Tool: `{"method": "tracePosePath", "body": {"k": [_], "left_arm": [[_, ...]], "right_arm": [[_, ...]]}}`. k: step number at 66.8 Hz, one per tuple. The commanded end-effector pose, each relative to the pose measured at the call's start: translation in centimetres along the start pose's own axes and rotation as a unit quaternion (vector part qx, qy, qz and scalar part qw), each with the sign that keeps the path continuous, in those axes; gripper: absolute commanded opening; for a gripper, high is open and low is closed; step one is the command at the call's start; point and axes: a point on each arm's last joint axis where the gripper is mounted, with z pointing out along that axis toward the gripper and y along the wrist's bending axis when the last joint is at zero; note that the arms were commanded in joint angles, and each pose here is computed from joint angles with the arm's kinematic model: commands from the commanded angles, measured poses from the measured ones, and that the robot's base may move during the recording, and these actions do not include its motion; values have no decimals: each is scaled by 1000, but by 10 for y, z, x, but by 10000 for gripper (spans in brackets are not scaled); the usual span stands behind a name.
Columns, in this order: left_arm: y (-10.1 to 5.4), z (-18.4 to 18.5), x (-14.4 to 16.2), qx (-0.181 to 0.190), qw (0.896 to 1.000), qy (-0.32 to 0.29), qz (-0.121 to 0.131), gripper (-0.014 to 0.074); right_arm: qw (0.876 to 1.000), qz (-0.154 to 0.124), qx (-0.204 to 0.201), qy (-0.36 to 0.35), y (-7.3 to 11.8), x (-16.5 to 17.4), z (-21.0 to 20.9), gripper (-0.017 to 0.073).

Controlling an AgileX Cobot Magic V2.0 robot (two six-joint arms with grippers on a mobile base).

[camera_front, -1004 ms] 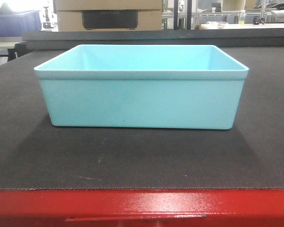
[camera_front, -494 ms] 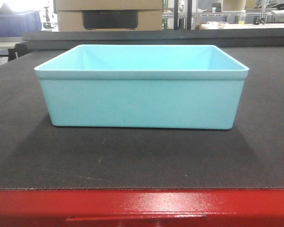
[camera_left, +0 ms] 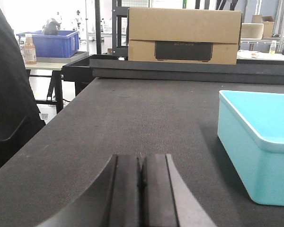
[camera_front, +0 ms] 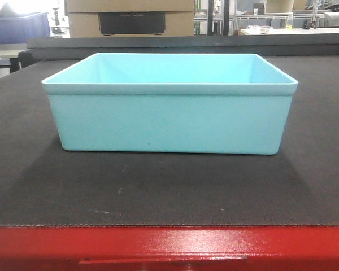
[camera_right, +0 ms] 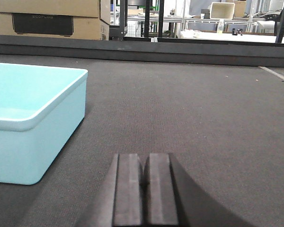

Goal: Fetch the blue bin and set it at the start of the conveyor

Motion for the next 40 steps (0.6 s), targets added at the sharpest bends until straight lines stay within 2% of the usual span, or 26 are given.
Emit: {"method": "tracePosePath", "body": {"k": [1, 40], "left_arm": [[0, -1, -3, -1, 1000, -13, 3, -111], [0, -1, -3, -1, 1000, -13, 3, -111]], "right_arm": [[1000, -1, 3, -6, 0, -1, 0, -162], [1000, -1, 3, -6, 0, -1, 0, -162]]}}
